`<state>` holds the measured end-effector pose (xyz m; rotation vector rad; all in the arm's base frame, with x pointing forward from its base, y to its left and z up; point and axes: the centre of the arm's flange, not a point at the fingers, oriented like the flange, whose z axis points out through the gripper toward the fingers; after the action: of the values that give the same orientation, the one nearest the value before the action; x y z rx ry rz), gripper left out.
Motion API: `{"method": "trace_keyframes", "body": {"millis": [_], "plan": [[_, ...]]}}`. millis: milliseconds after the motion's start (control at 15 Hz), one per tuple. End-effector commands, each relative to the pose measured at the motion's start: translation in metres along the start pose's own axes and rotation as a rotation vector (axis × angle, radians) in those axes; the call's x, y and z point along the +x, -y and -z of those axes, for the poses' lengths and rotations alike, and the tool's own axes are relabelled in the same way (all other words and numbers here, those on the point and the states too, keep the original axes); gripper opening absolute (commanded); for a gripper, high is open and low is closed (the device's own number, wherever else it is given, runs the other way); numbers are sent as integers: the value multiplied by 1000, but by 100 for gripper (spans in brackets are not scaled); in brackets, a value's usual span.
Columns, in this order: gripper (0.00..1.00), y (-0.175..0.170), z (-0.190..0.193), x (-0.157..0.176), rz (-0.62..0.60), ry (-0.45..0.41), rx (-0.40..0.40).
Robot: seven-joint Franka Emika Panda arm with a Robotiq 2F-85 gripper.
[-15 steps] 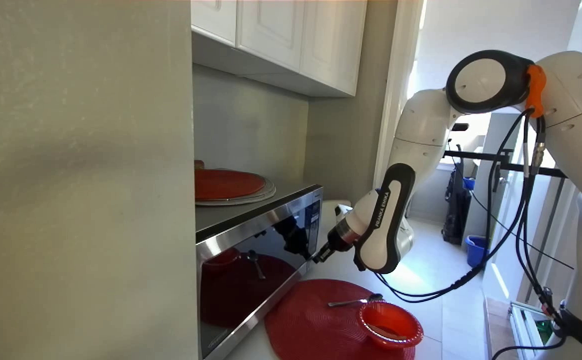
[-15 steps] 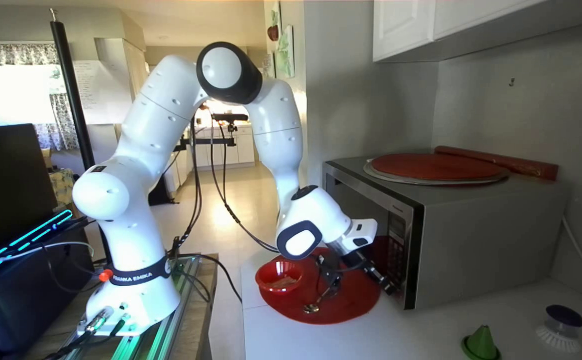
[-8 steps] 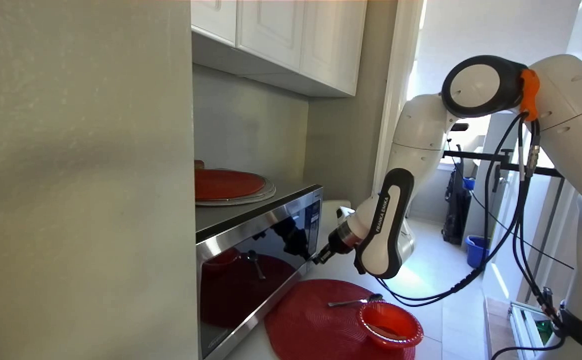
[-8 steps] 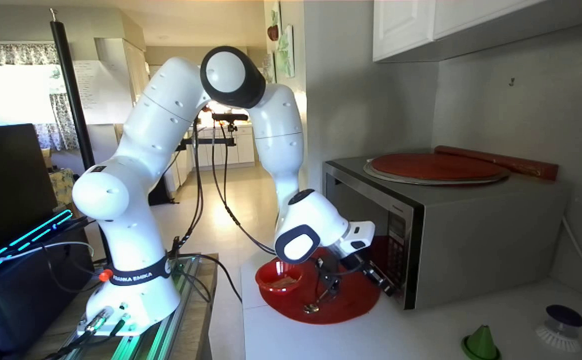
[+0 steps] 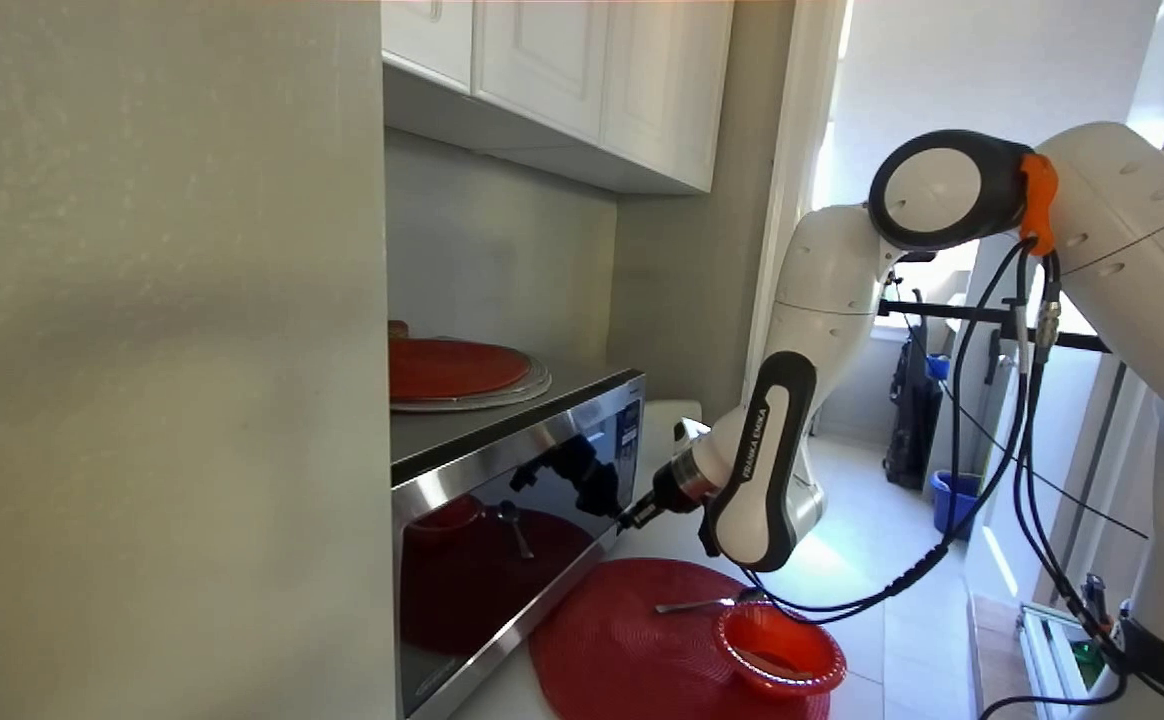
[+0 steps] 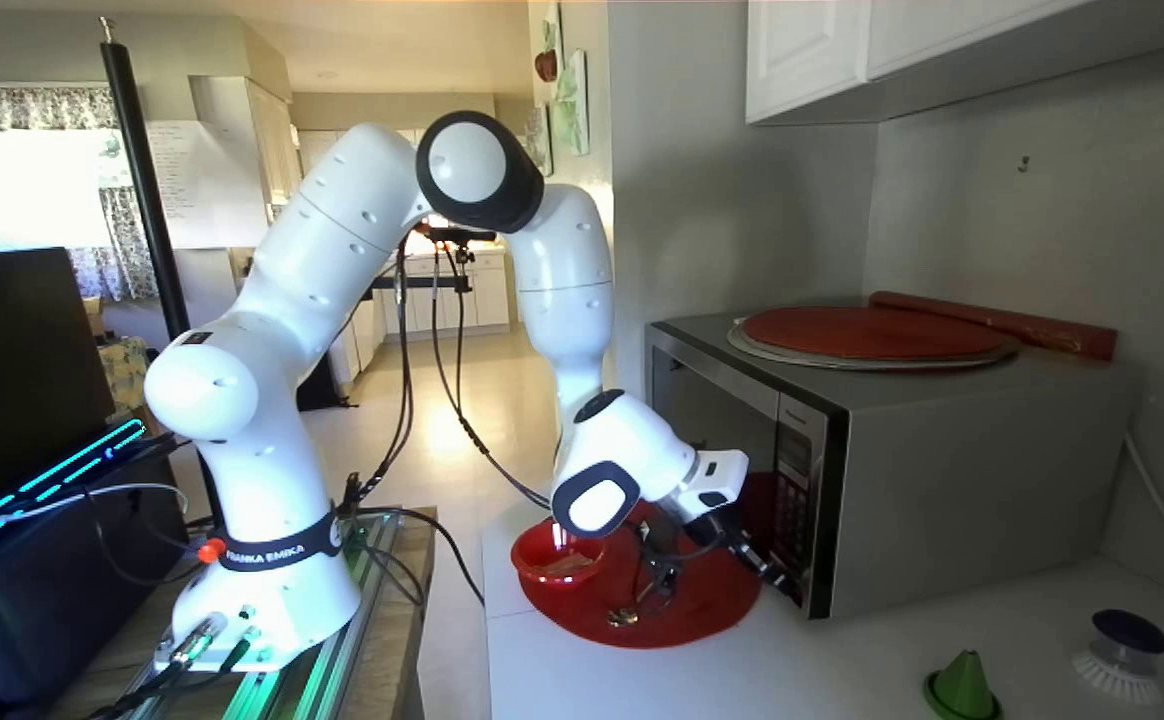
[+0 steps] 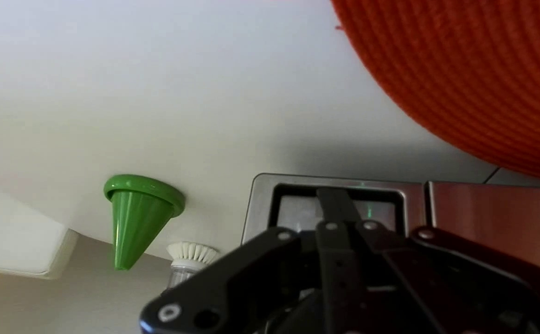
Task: Press the button to open the microwave door
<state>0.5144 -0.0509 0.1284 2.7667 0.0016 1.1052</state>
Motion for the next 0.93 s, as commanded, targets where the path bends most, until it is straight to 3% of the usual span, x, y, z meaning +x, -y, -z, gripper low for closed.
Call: {"method": "trace_keyframes", "body": {"millis": [0, 400, 667, 867], "plan": [[0, 12, -46, 48, -57, -133, -53], [0, -4, -4, 28, -4, -3, -59], [0, -29, 26, 37, 64, 106, -71], [0, -41, 46, 46, 121, 223, -20]]}}
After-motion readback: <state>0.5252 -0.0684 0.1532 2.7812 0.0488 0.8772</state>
